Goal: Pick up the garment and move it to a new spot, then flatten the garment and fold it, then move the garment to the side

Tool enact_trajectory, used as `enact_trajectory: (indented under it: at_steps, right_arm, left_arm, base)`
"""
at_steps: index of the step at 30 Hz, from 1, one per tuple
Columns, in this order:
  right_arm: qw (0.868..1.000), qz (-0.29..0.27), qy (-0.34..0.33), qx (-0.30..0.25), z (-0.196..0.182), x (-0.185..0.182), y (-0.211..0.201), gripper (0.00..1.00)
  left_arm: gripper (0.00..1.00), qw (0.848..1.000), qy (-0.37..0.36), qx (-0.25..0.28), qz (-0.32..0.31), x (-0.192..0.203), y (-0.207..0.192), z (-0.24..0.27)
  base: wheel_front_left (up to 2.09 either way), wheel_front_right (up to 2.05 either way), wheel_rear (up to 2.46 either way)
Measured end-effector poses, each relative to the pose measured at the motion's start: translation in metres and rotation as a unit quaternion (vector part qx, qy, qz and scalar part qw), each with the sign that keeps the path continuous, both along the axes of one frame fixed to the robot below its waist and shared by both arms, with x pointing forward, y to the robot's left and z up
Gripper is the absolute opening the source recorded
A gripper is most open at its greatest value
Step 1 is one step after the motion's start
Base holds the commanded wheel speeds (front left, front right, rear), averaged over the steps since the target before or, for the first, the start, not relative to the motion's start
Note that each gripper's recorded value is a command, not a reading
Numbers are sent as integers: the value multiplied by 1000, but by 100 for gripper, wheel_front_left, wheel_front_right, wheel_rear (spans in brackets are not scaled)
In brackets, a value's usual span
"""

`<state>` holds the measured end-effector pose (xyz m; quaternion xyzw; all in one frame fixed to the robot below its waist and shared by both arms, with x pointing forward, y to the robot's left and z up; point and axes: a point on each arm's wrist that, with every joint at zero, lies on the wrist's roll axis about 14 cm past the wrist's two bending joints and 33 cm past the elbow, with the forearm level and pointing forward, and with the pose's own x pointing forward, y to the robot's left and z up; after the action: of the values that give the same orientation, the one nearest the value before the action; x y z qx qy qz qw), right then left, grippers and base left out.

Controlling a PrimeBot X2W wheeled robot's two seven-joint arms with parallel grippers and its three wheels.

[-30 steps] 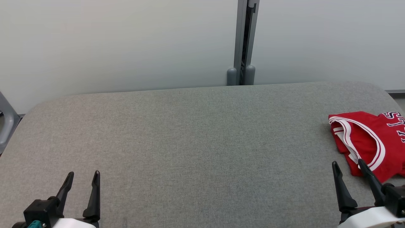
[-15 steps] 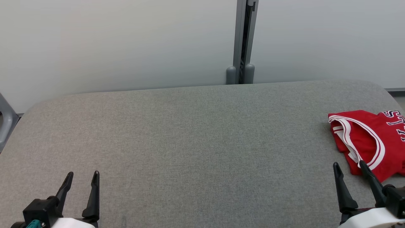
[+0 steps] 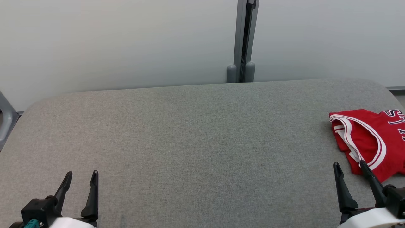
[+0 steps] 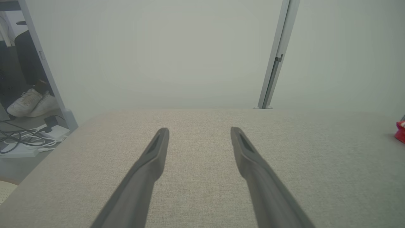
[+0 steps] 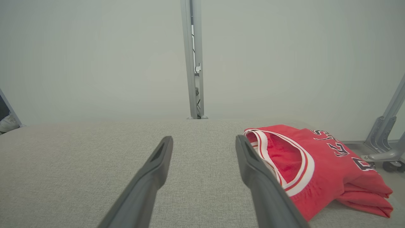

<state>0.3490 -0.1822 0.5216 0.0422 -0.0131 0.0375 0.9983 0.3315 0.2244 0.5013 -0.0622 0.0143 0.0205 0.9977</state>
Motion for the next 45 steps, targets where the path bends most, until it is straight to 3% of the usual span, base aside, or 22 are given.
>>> enact_trajectory:
  at_steps: [10,11,15,25,45]
  right_arm:
    - [1000,0,0,3,0,1,1,100]
    - [1000,0,2,3,-1,1,2,0]
    - [999,-2,31,11,-20,-5,3,0]
    - [992,-19,63,104,-31,-4,-6,0]
    - [961,-36,84,260,-35,3,-18,0]
  left_arm:
    - [100,1000,0,-1,3,-1,2,1]
    - [0,1000,3,-3,3,-1,2,-1]
    - [0,999,33,-21,4,-9,-7,-21]
    - [0,993,38,-112,10,-9,-15,-25]
    - [0,965,28,-262,15,-4,-25,-21]
  base:
    - [0,0,0]
    - [0,0,0]
    - [0,0,0]
    - [0,0,0]
    - [0,0,0]
